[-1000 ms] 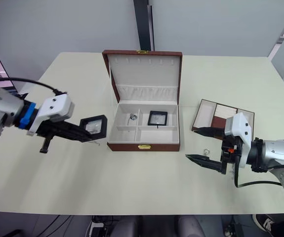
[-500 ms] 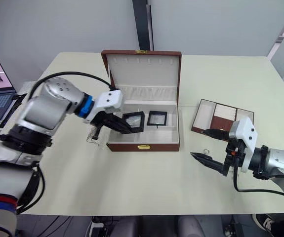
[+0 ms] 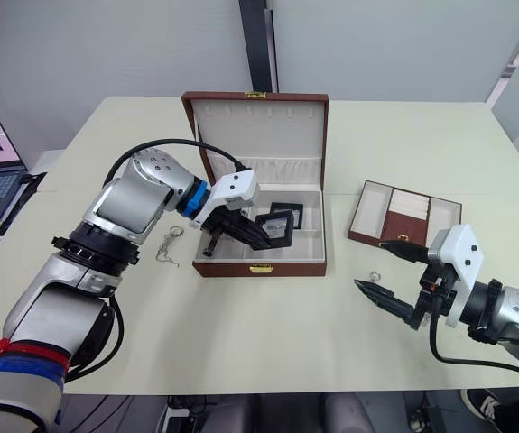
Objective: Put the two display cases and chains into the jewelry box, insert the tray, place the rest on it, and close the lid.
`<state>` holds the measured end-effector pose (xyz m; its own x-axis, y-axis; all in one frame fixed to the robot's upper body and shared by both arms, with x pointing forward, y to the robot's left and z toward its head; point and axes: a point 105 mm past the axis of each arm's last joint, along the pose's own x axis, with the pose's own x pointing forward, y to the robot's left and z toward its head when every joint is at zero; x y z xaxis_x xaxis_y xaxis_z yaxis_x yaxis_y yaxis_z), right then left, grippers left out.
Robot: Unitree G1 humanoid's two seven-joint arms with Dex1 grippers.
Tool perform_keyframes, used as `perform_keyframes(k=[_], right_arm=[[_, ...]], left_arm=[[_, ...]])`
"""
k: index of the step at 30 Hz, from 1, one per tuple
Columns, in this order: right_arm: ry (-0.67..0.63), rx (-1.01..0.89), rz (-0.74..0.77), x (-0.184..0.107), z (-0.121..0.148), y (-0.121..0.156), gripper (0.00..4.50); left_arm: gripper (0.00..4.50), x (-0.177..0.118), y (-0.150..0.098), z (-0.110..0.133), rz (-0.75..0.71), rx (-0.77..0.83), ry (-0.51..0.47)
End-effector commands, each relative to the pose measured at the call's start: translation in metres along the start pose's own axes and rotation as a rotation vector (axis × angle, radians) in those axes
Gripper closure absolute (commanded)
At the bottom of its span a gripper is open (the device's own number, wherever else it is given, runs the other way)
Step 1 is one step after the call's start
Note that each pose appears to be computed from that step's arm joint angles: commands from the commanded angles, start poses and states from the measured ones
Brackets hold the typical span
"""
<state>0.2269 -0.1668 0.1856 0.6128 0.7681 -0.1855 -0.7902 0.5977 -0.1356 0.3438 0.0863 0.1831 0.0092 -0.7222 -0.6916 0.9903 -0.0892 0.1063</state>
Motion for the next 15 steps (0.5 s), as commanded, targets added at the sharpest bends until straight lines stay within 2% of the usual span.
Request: perform_keyframes(k=[1, 15], right_arm=[[-0.032, -0.036, -0.016, -0.0035, 0.0103, 0.0024, 0.00], [-0.028, -0.034, -0.031, -0.0045, 0.0089, 0.0016, 0.00]], left_arm=[[4.48, 0.0013, 0.0004, -0.0005, -0.002, 0.034, 0.019], [4.48, 0.0079, -0.0051, -0.0041, -0.034, 0.011, 0.019]])
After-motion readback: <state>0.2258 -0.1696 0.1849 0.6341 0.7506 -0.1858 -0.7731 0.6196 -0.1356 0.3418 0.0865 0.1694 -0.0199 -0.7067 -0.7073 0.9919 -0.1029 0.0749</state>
